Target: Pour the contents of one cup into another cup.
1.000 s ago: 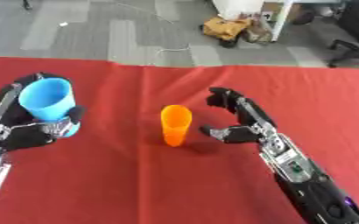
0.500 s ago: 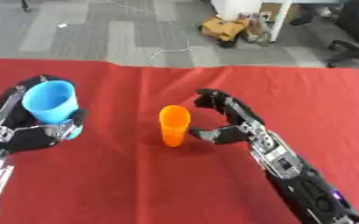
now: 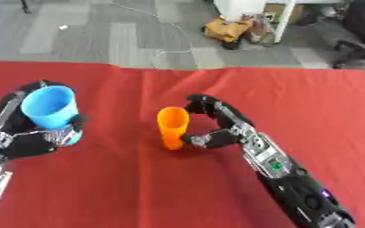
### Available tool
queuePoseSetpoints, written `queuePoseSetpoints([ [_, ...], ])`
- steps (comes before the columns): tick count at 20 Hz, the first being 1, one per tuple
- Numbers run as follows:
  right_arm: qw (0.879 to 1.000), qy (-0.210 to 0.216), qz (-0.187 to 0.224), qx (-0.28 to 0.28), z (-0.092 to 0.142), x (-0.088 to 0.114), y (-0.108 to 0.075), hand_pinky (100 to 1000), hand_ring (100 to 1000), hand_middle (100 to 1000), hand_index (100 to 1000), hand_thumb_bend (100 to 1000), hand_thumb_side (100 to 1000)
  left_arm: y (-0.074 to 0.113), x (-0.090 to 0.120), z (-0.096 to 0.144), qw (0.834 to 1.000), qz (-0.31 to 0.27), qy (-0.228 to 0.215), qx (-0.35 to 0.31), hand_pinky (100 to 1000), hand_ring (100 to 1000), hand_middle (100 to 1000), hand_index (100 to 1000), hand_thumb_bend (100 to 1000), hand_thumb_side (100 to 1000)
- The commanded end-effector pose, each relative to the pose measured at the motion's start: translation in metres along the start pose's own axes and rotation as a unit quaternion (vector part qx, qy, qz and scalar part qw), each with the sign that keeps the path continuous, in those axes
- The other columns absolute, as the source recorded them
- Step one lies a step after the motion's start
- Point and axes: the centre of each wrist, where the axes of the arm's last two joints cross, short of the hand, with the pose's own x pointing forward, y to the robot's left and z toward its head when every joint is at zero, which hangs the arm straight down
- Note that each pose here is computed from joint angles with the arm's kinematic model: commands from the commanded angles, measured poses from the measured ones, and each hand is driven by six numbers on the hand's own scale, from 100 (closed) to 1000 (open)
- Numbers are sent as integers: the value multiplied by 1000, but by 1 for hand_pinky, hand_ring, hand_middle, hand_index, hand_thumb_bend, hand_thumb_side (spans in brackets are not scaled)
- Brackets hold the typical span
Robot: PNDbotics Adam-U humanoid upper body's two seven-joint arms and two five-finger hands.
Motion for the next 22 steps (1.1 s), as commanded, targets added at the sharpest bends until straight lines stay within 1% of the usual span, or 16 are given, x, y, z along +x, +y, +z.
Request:
queuePoseSetpoints([
  [1,1000,-10,12,10,-7,6,-3,891,783,707,888,558,100,2,7,-6,1000,-8,-12,-7,441,535,475,654,341,100],
  [13,998,-14,25,51,-18,6,10,895,783,706,889,560,100,-1,5,-7,1000,-6,-8,-11,442,540,476,654,331,100],
  [22,997,-18,27,70,-28,7,18,894,771,690,886,560,100,-3,4,-8,1000,-5,-8,-13,443,541,476,654,325,100],
])
